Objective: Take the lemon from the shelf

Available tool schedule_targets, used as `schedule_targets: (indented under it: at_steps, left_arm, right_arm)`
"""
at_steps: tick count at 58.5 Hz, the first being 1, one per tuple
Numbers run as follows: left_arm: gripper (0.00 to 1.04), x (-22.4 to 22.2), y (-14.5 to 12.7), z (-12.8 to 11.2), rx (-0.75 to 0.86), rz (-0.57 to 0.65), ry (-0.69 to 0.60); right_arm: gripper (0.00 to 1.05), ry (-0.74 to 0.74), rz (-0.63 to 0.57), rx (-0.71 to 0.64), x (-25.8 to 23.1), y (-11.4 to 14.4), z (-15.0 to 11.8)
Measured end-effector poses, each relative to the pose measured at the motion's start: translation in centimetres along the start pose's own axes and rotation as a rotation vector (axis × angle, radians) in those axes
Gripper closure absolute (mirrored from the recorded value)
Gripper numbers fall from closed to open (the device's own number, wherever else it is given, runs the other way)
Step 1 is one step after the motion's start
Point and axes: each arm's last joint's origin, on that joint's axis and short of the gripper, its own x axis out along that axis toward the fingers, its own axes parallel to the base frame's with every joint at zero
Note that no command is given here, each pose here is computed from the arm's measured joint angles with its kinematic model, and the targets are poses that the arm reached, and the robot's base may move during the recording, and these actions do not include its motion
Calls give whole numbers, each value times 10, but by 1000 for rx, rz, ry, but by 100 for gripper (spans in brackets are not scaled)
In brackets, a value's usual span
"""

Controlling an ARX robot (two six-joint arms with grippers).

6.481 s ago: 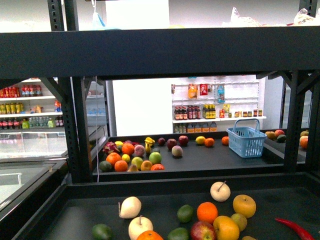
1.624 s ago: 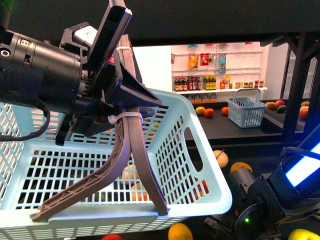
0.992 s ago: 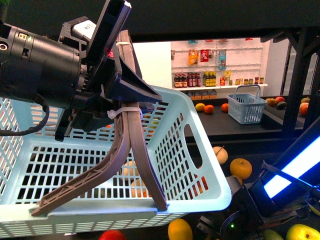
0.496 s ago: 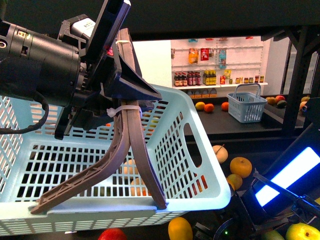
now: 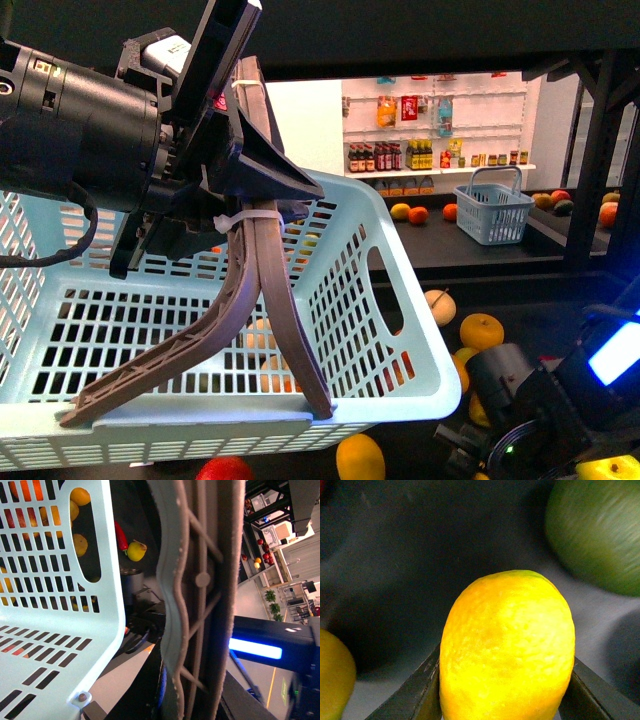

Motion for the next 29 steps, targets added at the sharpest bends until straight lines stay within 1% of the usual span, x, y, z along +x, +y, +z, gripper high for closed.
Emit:
schedule_targets:
  at_steps: [6,9,11,15,17,21,23,29]
  left_arm:
    - [90,0,0,0,0,0,0]
    - [90,0,0,0,0,0,0]
    - [90,0,0,0,0,0,0]
    - [90,0,0,0,0,0,0]
    - [90,0,0,0,0,0,0]
    - [90,0,0,0,0,0,0]
    - [90,0,0,0,0,0,0]
    - [90,0,0,0,0,-1,0]
  right_arm:
    - [54,-88,47,2,-32,-7,28]
    - [54,-146,90,10,-57,-12,47]
    - [54,-167,112,11,-69,-14,55]
    - [54,-240,180,15,-107,-21,76]
    - [54,-284,230,10,-134,-25,88]
    - [54,-321,310,7,-174,-30,99]
    - [54,-330,372,1,-199,-30,102]
    - [54,-301,533,-21,-246,-24,98]
